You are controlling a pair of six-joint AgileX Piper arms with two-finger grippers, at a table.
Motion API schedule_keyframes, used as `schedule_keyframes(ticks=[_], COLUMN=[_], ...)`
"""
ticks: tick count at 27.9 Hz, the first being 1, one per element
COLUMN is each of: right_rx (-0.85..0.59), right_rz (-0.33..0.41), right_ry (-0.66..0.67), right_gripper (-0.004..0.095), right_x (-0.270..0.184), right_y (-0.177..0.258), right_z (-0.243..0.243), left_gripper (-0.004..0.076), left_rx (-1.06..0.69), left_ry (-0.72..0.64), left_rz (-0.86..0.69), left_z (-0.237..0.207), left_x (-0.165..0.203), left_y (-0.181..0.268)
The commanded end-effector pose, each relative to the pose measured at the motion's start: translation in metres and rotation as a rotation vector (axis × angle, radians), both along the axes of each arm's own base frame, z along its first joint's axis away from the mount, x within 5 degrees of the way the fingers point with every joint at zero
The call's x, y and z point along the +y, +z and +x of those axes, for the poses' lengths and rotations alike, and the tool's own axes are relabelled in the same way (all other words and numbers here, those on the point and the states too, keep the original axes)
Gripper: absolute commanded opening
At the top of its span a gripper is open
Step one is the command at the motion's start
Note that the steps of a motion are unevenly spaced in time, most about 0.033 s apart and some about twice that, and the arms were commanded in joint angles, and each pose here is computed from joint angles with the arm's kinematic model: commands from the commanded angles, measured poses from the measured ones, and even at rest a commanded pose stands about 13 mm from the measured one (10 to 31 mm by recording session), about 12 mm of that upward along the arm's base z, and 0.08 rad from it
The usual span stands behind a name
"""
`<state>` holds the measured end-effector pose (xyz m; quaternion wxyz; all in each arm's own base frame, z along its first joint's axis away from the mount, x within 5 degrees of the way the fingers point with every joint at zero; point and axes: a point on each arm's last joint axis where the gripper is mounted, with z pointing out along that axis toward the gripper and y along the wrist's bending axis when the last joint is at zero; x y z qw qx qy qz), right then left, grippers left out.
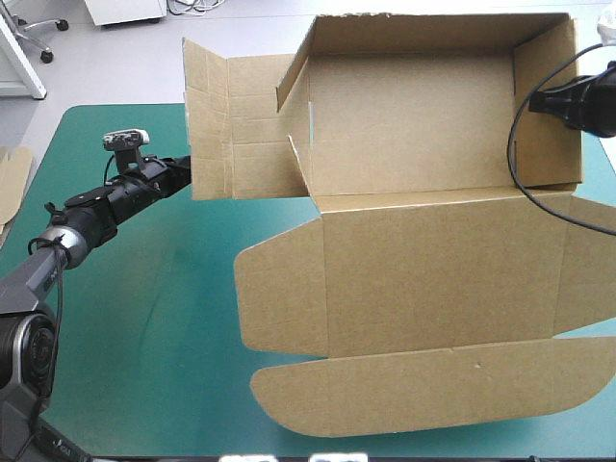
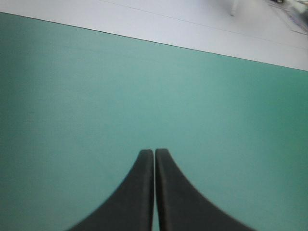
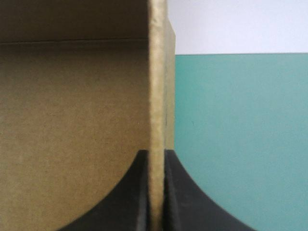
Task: Fold the box
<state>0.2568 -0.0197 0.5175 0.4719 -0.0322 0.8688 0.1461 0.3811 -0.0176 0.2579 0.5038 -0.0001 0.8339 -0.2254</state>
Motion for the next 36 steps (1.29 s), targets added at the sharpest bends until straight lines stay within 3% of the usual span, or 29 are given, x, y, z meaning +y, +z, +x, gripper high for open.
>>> schedule_keyframes(ticks=[1,6,16,23,27,32,36], right_rx=[-0.030,0.046,0.083,0.080,0.059,0.070,0.071], right_rz=[0.026,-0.009,0.000,0.092,0.121,0.110,0.106], right_ry=[0.039,0.071,0.055,0.085,0.112,0.124,0.121], right_gripper=[-0.0032,-0.0031,-0.0032,-0.0032,-0.0032,-0.0032,-0.0032], right_x=[0.013,0.029,0.031,0.036,0.039,0.040,0.039], right_y=[0.000,-0.023,-0.049,-0.057,-0.054,-0.055,-0.056], right_z=[0.000,0.023,0.064,0.080,0.080,0.079,0.080], left_gripper=[0.0008,0.0008,0.0005,0.0004,0.0002,0.0001,0.0001], left_rx=[-0.119,-0.101,-0.068,-0.040,0.005,-0.047,-0.082], left_ry=[-0.164,-0.314,-0.585,-0.583,-0.582,-0.626,-0.714], left_rz=[-0.212,-0.341,-0.551,-0.562,-0.460,-0.611,-0.636], left_z=[-0.010,-0.019,-0.040,-0.040,-0.040,-0.044,-0.046], left_x=[-0.018,-0.031,-0.048,-0.052,-0.060,-0.062,-0.064], left_y=[0.038,0.044,0.058,0.057,0.047,0.061,0.079])
